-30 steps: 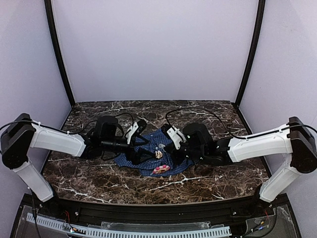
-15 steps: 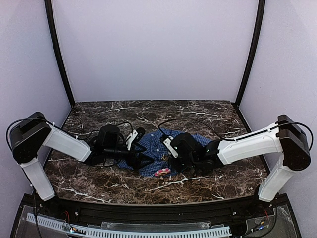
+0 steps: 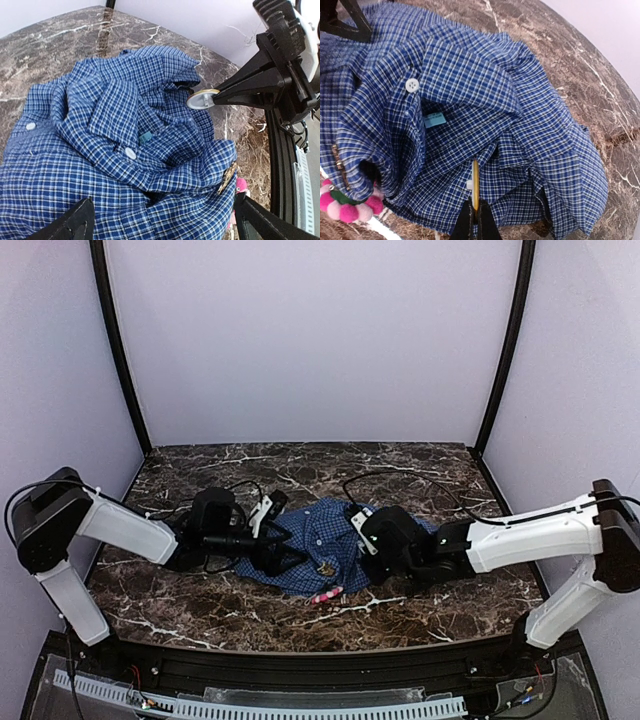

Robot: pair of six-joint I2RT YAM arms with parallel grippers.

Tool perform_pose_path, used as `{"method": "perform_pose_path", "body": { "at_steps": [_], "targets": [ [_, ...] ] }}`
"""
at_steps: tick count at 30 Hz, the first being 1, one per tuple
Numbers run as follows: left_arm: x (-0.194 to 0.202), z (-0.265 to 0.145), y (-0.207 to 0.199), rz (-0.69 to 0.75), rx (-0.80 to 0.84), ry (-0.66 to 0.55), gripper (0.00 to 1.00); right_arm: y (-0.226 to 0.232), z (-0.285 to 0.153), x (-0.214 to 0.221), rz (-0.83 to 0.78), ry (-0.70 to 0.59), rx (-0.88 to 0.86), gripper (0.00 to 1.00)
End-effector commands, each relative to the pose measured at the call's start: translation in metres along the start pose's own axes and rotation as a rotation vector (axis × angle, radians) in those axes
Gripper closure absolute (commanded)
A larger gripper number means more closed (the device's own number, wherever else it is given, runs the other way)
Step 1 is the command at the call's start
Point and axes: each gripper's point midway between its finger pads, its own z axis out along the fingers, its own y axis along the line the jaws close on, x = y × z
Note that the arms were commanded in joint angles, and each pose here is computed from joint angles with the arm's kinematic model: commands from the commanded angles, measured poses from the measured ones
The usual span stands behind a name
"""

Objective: Remove the brooch from the garment

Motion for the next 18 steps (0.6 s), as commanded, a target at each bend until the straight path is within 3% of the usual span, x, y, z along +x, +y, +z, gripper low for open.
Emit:
{"method": "perform_pose_path", "body": {
  "at_steps": [1, 8, 18],
  "targets": [
    [-0.040, -0.022, -0.007, 0.091, -0.033, -0.092, 0.01, -0.003, -0.042, -0.037, 0.103, -0.199, -0.105, 1.00],
    [-0.082, -0.045, -0.028, 0.173, -0.010, -0.170, 0.03, 0.004, -0.101, -0.088, 0.111, -0.513, -0.385, 1.00],
    [-0.072, -0.037, -0.082, 0.246, 0.224, -0.097, 0.14, 0.030, -0.116, -0.105, 0.022, -0.612, -0.722, 1.00]
  ]
}}
